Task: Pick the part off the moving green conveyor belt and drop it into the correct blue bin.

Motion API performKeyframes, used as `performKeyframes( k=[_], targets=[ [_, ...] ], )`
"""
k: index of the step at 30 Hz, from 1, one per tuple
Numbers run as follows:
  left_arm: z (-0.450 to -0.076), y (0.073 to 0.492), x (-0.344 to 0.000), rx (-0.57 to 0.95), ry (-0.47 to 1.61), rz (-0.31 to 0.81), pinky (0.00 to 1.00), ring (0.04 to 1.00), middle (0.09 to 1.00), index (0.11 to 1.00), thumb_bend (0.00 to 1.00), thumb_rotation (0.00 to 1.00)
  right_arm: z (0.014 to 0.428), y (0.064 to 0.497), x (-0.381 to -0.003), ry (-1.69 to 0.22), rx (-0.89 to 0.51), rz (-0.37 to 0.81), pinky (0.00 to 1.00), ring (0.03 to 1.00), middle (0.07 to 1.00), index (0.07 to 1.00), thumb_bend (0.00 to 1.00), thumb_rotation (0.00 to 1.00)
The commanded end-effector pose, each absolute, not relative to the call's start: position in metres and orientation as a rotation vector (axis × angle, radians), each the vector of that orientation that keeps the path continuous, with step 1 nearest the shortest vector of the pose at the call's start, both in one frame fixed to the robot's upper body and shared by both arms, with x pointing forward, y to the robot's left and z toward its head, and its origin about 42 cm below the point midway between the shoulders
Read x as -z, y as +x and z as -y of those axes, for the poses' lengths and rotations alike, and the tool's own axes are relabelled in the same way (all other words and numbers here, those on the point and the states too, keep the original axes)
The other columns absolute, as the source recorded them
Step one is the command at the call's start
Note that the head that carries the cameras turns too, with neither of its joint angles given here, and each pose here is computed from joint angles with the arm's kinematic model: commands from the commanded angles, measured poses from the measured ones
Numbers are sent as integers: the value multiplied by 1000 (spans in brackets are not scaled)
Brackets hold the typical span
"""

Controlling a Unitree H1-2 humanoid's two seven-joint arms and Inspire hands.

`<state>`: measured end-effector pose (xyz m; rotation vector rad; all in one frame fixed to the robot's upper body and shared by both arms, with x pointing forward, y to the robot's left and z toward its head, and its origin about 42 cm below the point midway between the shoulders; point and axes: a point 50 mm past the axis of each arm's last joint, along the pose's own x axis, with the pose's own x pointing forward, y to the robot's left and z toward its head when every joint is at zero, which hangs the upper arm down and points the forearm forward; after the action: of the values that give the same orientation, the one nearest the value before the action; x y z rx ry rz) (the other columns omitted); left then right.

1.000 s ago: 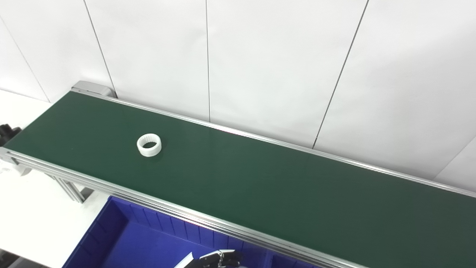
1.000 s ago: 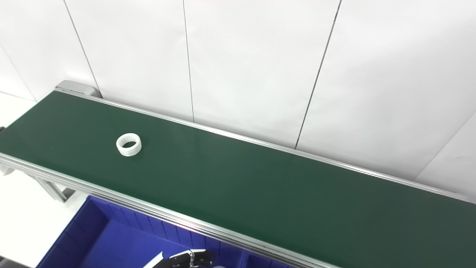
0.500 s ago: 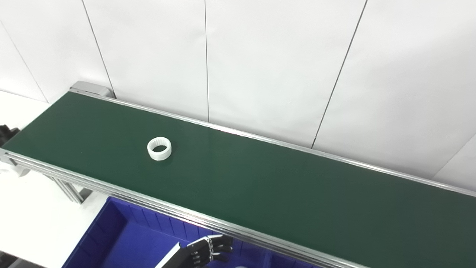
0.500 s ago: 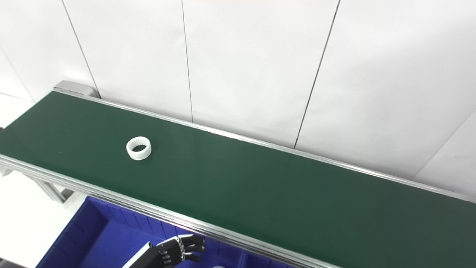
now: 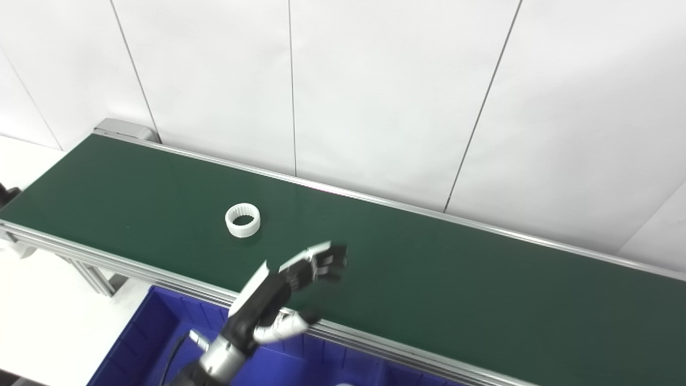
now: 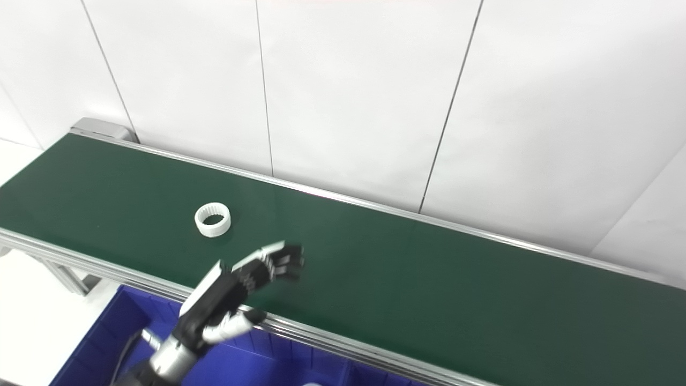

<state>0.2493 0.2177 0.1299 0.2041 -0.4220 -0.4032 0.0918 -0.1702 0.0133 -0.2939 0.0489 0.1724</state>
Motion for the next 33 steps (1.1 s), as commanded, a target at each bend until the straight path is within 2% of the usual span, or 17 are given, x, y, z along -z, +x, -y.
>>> performKeyframes(
  k=[1, 5, 7, 13, 17, 24, 33],
  targets=[
    [-217, 267, -150, 397, 261, 470, 802, 889, 923, 910, 730, 675, 166, 98, -28, -257, -156, 53, 809, 838, 848, 904, 832, 427],
    [-214, 295, -161, 365, 341, 437, 801, 879, 915, 909, 751, 640, 164, 101, -30, -250, -154, 64, 792, 832, 846, 898, 840, 416],
    [-211, 308, -162, 349, 380, 416, 798, 877, 912, 908, 765, 655, 164, 102, -31, -252, -156, 69, 802, 832, 848, 898, 837, 408],
    [-209, 344, -157, 345, 542, 357, 888, 934, 949, 928, 781, 593, 162, 104, -33, -253, -157, 81, 802, 833, 847, 892, 839, 393],
    [-209, 364, -154, 308, 667, 319, 906, 951, 947, 924, 803, 583, 161, 103, -34, -245, -159, 80, 815, 839, 850, 889, 840, 389],
    [-214, 385, -147, 237, 780, 264, 902, 945, 934, 905, 821, 522, 160, 102, -35, -246, -160, 83, 814, 838, 849, 888, 840, 385],
    [-220, 406, -138, 220, 1017, 236, 999, 984, 971, 905, 788, 430, 159, 100, -36, -244, -165, 86, 818, 838, 850, 894, 838, 397]
  ],
)
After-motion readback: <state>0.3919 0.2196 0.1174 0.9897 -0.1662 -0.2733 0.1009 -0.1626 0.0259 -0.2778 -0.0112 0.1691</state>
